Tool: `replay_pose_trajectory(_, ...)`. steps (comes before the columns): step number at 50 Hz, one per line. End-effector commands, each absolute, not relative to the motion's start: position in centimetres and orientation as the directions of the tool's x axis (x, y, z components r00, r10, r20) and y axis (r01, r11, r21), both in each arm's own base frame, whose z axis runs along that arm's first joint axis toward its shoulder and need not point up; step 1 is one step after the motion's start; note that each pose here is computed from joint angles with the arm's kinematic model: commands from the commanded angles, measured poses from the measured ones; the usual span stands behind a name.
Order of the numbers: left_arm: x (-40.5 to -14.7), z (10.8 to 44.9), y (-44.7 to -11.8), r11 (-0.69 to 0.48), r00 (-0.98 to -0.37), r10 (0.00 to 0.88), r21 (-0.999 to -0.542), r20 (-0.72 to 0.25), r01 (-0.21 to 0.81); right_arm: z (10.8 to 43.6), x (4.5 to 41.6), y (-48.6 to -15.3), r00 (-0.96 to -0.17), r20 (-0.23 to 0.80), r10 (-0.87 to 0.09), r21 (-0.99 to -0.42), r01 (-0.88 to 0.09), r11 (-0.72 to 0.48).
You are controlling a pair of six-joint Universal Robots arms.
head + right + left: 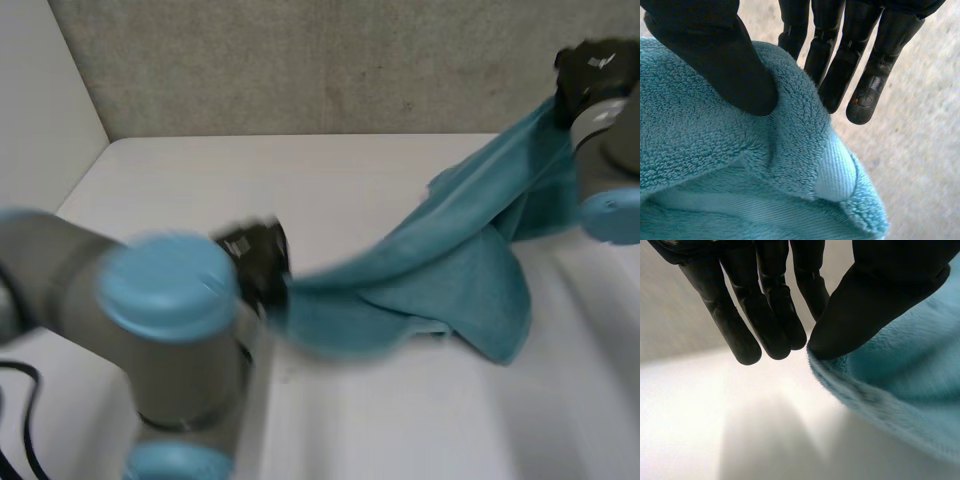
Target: Fold the laundry
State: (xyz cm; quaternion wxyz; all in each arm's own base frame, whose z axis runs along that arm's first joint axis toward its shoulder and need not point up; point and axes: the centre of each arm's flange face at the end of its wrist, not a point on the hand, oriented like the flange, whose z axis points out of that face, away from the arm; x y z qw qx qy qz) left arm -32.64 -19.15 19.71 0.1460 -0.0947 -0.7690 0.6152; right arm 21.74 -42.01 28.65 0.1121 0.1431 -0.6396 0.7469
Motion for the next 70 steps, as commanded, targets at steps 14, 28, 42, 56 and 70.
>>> replay_pose_trajectory(14, -25.9, 24.9, -27.5, 0.045, -0.973, 0.228, -0.999, -0.019, 0.03, 29.3, 20.6, -32.1, -0.654, 0.571, -0.496, -0.729, -0.682, 0.06)
replay_pose_trajectory(28, -28.7, 18.8, -33.4, 0.021, -0.943, 0.276, -0.98, -0.186, 0.199, 23.7, 21.9, -38.0, -0.604, 0.64, -0.475, -0.669, -0.742, 0.042)
replay_pose_trajectory(42, -29.0, 38.3, -37.5, -0.705, -0.992, 0.07, -0.709, -0.101, 0.023, 41.3, 25.1, -41.6, -0.925, 0.364, 0.106, -0.715, -0.35, -0.605)
replay_pose_trajectory(56, -24.7, 31.3, -36.7, -0.518, -0.99, 0.046, -0.85, -0.134, 0.091, 32.8, 25.2, -37.1, -0.837, 0.499, -0.225, -0.839, -0.4, -0.37)
replay_pose_trajectory(70, -23.1, 17.6, -31.5, -0.118, -0.966, 0.144, -0.973, -0.216, 0.2, 15.7, 25.4, -35.4, -0.741, 0.401, -0.539, -0.86, -0.507, 0.056)
